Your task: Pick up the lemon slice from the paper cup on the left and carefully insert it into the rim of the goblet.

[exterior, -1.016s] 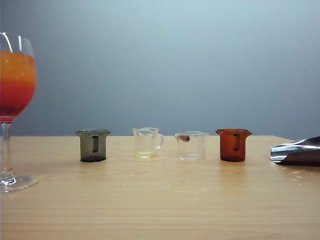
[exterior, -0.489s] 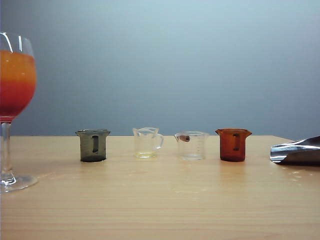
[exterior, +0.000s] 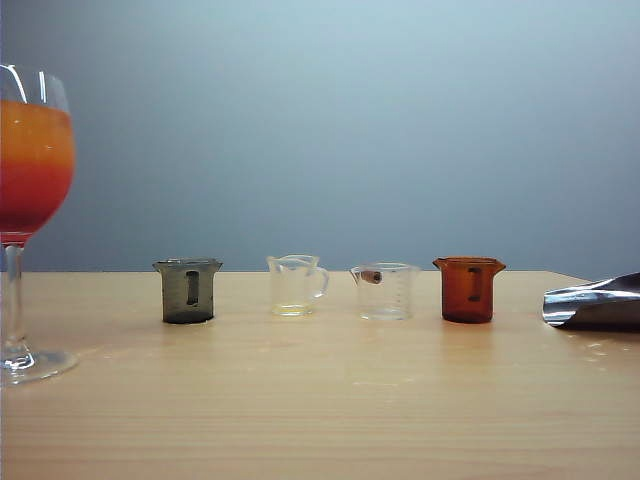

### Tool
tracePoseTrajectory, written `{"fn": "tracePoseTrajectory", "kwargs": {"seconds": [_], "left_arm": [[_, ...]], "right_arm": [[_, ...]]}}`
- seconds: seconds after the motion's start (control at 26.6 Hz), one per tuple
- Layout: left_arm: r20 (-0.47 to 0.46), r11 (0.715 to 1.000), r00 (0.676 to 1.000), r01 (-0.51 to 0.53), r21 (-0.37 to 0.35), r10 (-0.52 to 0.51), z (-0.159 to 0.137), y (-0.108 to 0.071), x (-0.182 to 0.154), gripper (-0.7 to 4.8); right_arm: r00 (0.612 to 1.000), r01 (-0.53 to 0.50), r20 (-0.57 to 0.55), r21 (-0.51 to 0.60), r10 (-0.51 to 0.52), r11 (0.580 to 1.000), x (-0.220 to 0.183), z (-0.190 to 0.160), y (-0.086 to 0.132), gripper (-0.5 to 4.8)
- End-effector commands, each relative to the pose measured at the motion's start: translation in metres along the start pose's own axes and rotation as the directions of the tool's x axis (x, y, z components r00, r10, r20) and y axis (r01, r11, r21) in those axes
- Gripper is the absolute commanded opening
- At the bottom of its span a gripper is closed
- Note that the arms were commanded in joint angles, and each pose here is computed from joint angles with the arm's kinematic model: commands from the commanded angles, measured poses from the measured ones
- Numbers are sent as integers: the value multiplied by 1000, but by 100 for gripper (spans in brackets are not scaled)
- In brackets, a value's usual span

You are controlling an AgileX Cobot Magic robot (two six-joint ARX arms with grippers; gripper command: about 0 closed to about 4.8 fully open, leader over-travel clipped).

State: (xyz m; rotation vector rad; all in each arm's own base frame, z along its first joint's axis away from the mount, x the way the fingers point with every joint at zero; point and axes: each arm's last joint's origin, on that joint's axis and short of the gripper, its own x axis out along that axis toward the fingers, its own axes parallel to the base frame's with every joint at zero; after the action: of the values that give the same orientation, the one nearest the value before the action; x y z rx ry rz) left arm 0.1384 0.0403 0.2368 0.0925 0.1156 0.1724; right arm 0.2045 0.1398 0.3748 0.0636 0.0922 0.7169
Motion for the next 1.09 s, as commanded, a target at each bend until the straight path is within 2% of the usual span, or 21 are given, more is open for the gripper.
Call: {"fn": "tracePoseTrajectory", "kwargs": {"seconds": [0.04,0.3,0.41,0.6,0.72,0.87,0.9,0.94,0.98,1.02,1.09], "left_arm": [[6,1000,1000,-7,3,7,-1,7,15,-5],[-34,999,999,34,-16,-34,-18,22,49,-5],[-63,998,996,58,-29,-60,-21,27,62,-5],[-51,999,998,45,-24,-46,-18,34,88,-5],[-65,998,997,48,-28,-49,-16,38,103,-5],[-60,999,997,46,-27,-47,-12,41,111,6],[-66,999,997,46,-29,-48,-12,41,111,99],[-97,998,994,49,-39,-52,-15,41,110,299],[-120,998,992,43,-44,-48,-18,40,110,427],[-146,999,989,22,-48,-29,-20,41,110,479],[-186,998,982,-27,-52,17,-23,42,110,479]], "right_arm": [[996,-84,25,-12,85,996,10,2,14,-7],[982,-188,-28,-10,188,982,23,-11,41,-7],[967,-253,-42,-11,252,967,27,-16,59,-7],[931,-356,-90,-10,354,934,36,-28,93,-7],[917,-387,-113,-8,384,922,41,-35,104,-7],[911,-397,-127,-6,393,918,44,-39,107,-7],[914,-390,-123,-7,386,921,45,-39,107,-7],[915,-391,-113,-9,387,921,45,-38,107,-7],[915,-391,-109,-9,387,921,45,-37,107,-7],[916,-391,-106,-9,388,920,45,-37,107,-7],[915,-392,-104,-10,389,920,45,-37,107,-7]]}}
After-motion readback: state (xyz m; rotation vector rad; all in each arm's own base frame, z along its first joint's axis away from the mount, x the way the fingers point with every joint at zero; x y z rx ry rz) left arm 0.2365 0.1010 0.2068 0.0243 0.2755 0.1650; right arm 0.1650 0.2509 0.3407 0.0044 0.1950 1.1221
